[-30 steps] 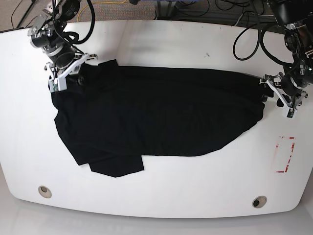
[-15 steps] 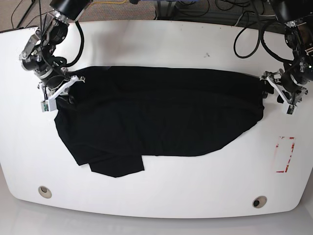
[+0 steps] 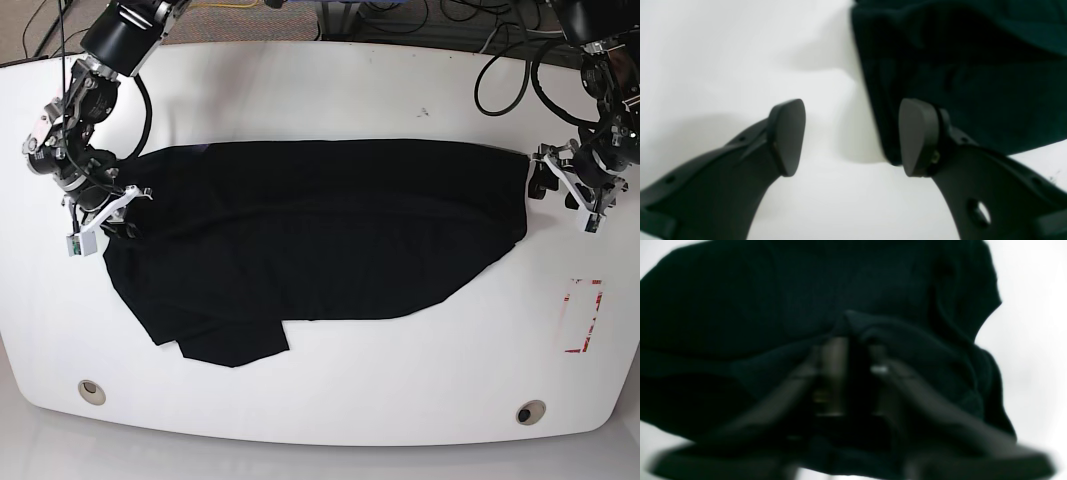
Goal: Layout the t-shirt on the table in an organized manner, then fold the t-shirt properly
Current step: 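Regrasp the shirt edge with both grippers and pull it outward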
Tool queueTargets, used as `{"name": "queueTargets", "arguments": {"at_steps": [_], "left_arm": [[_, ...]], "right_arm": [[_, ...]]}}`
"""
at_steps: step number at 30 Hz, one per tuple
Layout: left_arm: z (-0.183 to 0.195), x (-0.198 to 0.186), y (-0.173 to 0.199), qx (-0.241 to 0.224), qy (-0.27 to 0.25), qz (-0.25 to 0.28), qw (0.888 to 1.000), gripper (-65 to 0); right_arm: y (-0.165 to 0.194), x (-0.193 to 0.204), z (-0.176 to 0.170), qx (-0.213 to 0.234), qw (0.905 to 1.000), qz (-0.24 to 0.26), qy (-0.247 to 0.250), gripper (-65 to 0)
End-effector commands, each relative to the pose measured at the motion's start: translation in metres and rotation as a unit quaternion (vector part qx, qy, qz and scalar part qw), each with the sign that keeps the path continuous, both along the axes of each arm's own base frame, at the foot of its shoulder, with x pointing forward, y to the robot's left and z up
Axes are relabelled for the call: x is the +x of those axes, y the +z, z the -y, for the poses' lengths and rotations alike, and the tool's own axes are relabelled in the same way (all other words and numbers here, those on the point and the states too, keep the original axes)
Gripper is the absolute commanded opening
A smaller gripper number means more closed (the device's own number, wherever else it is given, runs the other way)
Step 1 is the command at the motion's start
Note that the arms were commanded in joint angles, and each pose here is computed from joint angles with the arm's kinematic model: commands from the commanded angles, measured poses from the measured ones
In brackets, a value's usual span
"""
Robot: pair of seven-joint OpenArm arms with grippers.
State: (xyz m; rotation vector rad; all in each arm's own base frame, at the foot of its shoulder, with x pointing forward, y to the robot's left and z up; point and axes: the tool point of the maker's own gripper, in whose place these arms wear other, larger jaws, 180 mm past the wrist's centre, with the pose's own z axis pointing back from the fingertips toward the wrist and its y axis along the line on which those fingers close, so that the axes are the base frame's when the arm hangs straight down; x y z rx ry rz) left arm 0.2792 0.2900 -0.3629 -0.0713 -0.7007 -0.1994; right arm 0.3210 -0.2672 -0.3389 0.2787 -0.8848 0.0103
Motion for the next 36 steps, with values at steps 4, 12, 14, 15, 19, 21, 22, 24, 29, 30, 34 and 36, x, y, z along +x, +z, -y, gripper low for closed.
{"name": "queueTargets", "arguments": {"at_steps": [4, 12, 14, 15, 19, 21, 22, 24, 29, 30, 34, 36], "left_arm": [[-0.002, 0.010, 0.015, 0.005, -0.006, 0.028, 1.000, -23.5], [0.001, 0.011, 0.015, 0.000, -0.006, 0.030, 1.000, -23.5], [0.006, 0.011, 0.013, -0.007, -0.005, 0.030, 1.000, -23.5], [0.010, 0.011, 0.012, -0.013, -0.004, 0.031, 0.999, -23.5], [0.019, 0.013, 0.015, -0.020, -0.007, 0.041, 0.999, -23.5], [0.026, 0.013, 0.017, -0.024, -0.010, 0.047, 0.999, -23.5], [0.030, 0.012, 0.017, -0.026, -0.012, 0.049, 0.998, -23.5], [0.037, 0.007, 0.015, -0.032, -0.014, 0.047, 0.998, -23.5], [0.051, 0.006, 0.014, -0.042, -0.022, 0.050, 0.998, -23.3], [0.055, 0.006, 0.013, -0.045, -0.025, 0.048, 0.998, -23.3], [0.065, 0.004, 0.008, -0.051, -0.035, 0.043, 0.997, -23.5], [0.065, 0.000, 0.005, -0.052, -0.034, 0.037, 0.997, -23.5]], "right_arm": [[0.025, 0.007, 0.021, -0.027, 0.9991, 0.032, -0.003, -17.9], [0.020, -0.022, 0.040, -0.072, 0.9974, 0.004, 0.000, -0.5], [0.016, -0.029, 0.041, -0.076, 0.9971, -0.005, 0.001, -1.4], [0.012, -0.033, 0.042, -0.077, 0.9969, -0.011, 0.001, -2.4], [0.005, -0.048, 0.055, -0.090, 0.9957, -0.021, -0.012, -6.0], [0.001, -0.052, 0.059, -0.103, 0.9943, -0.025, -0.016, -7.1], [-0.001, -0.054, 0.061, -0.110, 0.9934, -0.028, -0.017, -7.5], [-0.005, -0.056, 0.062, -0.119, 0.9921, -0.030, -0.021, -7.3], [-0.015, -0.059, 0.067, -0.140, 0.9888, -0.041, -0.033, -7.3], [-0.017, -0.060, 0.068, -0.141, 0.9885, -0.043, -0.034, -7.3], [-0.026, -0.054, 0.071, -0.126, 0.9903, -0.038, -0.045, -7.5], [-0.035, -0.052, 0.073, -0.112, 0.9915, -0.041, -0.052, -7.6]]}}
